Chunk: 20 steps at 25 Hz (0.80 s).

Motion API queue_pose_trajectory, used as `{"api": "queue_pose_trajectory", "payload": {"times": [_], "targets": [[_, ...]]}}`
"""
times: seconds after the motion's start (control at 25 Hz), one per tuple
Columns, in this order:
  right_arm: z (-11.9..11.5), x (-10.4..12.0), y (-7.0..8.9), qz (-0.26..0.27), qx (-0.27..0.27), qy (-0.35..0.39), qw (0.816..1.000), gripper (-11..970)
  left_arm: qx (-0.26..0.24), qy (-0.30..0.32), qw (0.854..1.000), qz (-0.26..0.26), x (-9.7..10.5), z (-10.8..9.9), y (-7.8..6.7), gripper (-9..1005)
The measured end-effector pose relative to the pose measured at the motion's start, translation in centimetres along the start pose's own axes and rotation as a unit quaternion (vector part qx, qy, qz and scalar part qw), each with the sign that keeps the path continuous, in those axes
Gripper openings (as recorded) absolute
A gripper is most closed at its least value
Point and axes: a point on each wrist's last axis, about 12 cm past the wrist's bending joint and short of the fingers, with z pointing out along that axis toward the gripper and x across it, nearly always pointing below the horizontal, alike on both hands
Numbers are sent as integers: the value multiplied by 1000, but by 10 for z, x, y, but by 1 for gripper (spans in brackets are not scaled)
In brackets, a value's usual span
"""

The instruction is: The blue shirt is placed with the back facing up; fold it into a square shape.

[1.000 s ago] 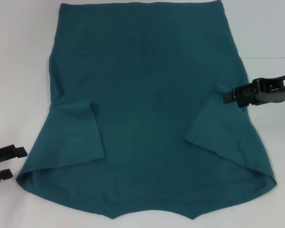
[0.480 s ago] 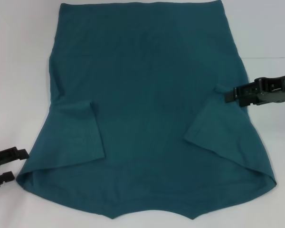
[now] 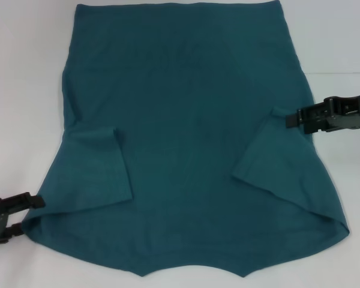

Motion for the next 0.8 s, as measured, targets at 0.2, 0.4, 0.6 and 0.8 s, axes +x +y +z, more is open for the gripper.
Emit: {"api": "queue_pose_trajectory", "payload": {"times": [0.2,0.4,0.6,0.8], "targets": [[-2,0,-1,2,-3,-3,1000,668,8,12,1000,4,2,6,-4,868],[-3,0,-2,4,-3,-5,1000,668,24,25,999,8,3,16,-11,863],[-3,1,-2,5,-4,-5,1000,667,33,34,999,13,1,22,-17,859],[-5,0,-3,5,-7,-10,1000,667,38,41,998,18,-1,28,-22,855]]}}
